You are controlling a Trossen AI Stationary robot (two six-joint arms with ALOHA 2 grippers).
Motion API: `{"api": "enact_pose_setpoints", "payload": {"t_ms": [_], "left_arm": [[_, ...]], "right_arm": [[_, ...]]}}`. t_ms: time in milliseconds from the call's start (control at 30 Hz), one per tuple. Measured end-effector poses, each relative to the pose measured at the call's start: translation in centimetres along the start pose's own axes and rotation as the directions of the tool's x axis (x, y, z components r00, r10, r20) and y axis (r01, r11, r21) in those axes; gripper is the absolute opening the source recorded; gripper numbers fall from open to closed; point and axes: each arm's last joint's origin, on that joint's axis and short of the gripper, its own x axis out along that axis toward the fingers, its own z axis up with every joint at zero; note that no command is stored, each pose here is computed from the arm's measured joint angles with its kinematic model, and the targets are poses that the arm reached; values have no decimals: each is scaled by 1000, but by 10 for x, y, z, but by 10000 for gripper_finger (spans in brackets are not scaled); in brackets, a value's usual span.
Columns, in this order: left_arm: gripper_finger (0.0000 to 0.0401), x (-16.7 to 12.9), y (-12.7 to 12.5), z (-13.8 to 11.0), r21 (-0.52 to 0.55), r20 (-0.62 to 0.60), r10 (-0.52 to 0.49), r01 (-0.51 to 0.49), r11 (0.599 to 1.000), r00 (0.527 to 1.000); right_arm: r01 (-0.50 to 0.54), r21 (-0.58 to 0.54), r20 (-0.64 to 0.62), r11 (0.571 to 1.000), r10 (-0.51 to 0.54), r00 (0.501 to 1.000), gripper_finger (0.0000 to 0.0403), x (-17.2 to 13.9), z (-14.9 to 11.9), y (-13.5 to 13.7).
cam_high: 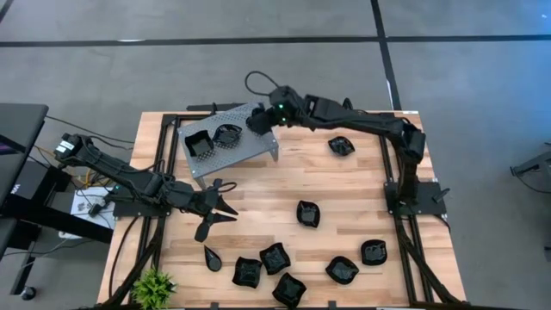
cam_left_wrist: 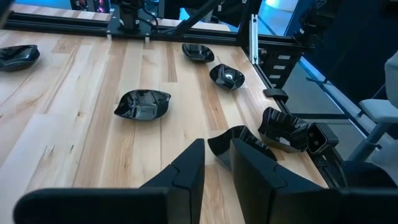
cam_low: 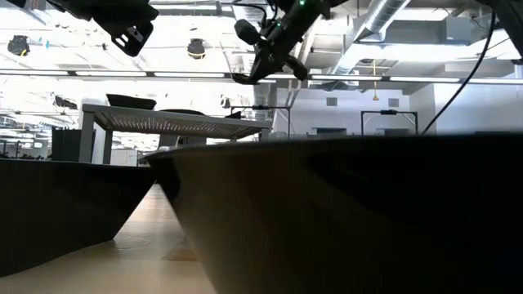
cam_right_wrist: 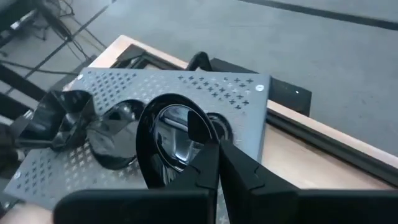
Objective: Pick & Place Mini shaped plates
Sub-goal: Stack the black drop shaped plate on top of the black drop shaped plate on the shelf
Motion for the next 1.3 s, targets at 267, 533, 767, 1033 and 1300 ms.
{"api": "enact_pose_setpoints", "payload": {"t_ms": [267, 533, 767, 1033, 1300], "left_arm": [[78, 0, 0, 0, 0, 2, -1, 1, 1000, 1000], [78, 0, 0, 0, -1, 3, -1, 1, 1000, 1000], [78, 0, 0, 0, -1, 3, -1, 1, 1000, 1000], [78, 0, 0, 0, -1, 3, -1, 1, 1000, 1000], [78, 0, 0, 0, -1, 3, -1, 1, 1000, 1000]], "right_arm": [[-10, 23, 22, 1000, 9, 1000, 1, 24, -8, 5], [-29, 91, 76, 995, 22, 997, 1, 36, 1, -3], [10, 88, 18, 996, -12, 1000, 1, 50, -12, -5], [11, 85, 26, 996, -13, 1000, 1, 59, -13, -7], [17, 82, 2, 996, -17, 1000, 1, 66, -16, -11]]}}
